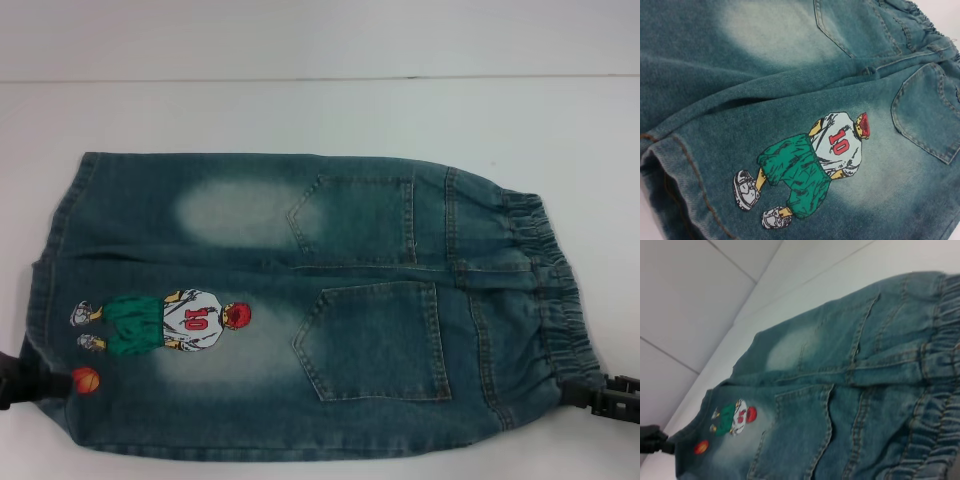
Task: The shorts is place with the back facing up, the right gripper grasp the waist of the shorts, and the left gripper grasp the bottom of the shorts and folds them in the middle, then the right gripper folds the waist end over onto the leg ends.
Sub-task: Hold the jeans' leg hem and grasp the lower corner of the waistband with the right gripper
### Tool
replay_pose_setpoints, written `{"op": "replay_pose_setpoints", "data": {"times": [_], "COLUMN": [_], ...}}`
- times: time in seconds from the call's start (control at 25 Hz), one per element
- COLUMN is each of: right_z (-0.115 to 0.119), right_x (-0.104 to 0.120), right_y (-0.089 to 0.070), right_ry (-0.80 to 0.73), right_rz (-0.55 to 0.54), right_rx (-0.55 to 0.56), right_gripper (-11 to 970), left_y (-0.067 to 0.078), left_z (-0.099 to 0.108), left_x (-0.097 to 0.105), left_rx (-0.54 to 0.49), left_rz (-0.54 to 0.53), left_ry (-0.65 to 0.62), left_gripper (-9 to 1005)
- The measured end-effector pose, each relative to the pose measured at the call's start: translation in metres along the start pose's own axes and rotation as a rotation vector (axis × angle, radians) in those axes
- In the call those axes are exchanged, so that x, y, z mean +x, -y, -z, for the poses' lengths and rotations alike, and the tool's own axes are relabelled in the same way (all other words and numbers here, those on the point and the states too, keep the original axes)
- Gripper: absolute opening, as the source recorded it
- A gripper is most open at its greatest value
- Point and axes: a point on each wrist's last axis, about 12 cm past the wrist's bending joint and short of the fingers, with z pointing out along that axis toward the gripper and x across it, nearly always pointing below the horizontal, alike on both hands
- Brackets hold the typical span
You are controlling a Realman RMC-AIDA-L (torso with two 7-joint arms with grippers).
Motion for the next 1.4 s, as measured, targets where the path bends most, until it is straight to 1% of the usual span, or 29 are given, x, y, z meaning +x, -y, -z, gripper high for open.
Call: {"op": "replay_pose_setpoints", "data": {"times": [0.2, 0.56, 0.88, 1.4], "right_z": [0.0024, -0.0055, -0.0016, 0.002], "right_x": [0.001, -0.0068, -0.0018, -0.005], "right_y": [0.0004, -0.002, -0.0014, 0.0004], "right_ry": [0.004, -0.002, 0.003, 0.015], "right_rz": [0.0, 0.024, 0.011, 0.013], "right_rx": [0.003, -0.019, -0.011, 0.004], "right_gripper": [912, 911, 905, 343], "left_y": [0.0004, 0.0009, 0.001, 0.0013], "left_z": [-0.0004, -0.0005, -0.0005, -0.0013], "left_x": [0.0, -0.0017, -0.0016, -0.0018], "left_rx": [0.003, 0.007, 0.008, 0.009], "left_rz": [0.0, -0.004, -0.004, -0.004], "left_ry": [0.001, 0.011, 0.011, 0.011], "left_gripper": [20, 19, 19, 20]}}
